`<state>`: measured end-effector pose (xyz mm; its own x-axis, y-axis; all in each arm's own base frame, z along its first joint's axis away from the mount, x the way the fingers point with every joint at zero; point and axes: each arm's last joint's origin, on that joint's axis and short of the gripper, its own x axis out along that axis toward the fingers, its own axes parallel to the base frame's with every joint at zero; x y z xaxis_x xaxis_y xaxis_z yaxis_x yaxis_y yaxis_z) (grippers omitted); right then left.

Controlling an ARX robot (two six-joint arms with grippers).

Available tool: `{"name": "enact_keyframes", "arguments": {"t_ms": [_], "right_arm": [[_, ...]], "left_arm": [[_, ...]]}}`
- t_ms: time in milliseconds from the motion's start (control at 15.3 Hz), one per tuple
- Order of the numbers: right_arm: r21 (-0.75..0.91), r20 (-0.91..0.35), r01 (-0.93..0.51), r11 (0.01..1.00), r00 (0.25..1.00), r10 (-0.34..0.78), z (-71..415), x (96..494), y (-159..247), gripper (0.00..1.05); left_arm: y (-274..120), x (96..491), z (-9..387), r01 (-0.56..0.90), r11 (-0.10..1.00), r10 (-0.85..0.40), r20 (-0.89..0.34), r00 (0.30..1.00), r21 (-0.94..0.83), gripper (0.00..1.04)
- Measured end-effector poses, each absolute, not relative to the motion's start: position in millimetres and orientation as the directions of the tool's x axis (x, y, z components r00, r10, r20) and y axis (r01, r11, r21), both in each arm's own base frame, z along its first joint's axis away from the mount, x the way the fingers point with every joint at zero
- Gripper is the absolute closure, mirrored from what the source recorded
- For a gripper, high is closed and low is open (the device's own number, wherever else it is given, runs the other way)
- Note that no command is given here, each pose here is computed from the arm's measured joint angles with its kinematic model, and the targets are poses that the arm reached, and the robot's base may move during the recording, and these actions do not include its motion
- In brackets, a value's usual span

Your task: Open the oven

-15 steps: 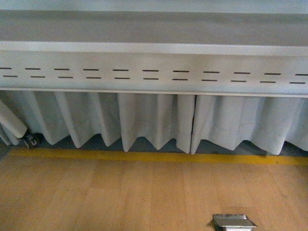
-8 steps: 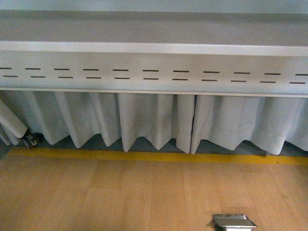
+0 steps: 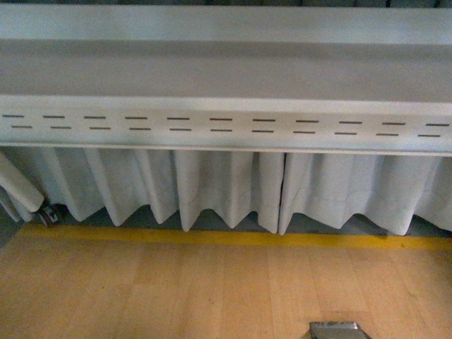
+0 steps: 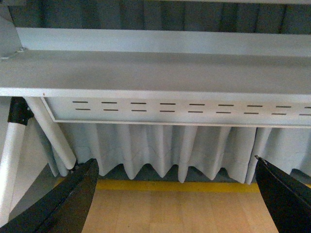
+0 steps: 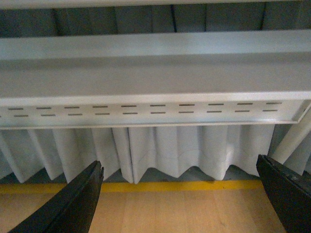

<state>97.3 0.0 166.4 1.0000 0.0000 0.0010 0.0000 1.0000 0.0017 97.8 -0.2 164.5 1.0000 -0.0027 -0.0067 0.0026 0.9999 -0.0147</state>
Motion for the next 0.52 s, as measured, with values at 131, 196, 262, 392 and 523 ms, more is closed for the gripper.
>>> {"name": "enact_keyframes", "arguments": {"t_ms": [131, 196, 262, 392, 523], "right_arm": [[0.001, 0.003, 0.001, 1.000, 1.000, -0.001, 166.6, 97.3, 0.0, 0.06], [0.000, 0.002, 0.000, 1.000, 1.000, 0.000, 166.6, 97.3, 0.0, 0.06], [0.001, 0.003, 0.001, 1.000, 1.000, -0.001, 166.6, 97.3, 0.0, 0.06], [0.000, 0.002, 0.001, 1.000, 1.000, -0.001, 166.6, 97.3, 0.0, 0.06], [0.000, 0.004, 0.000, 1.000, 1.000, 0.000, 166.7, 97.3, 0.0, 0.06]], "left_arm": [[-0.2, 97.8, 164.6, 0.001, 1.000, -0.001, -0.006, 1.000, -0.014, 0.07], [-0.2, 97.8, 164.7, 0.001, 1.000, -0.001, -0.005, 1.000, -0.014, 0.07], [-0.2, 97.8, 164.7, 0.001, 1.000, -0.002, -0.005, 1.000, -0.013, 0.07], [-0.2, 97.8, 164.8, 0.003, 1.000, -0.003, -0.004, 1.000, -0.012, 0.07], [-0.2, 97.8, 164.7, 0.001, 1.000, -0.002, -0.005, 1.000, -0.011, 0.07]]}}
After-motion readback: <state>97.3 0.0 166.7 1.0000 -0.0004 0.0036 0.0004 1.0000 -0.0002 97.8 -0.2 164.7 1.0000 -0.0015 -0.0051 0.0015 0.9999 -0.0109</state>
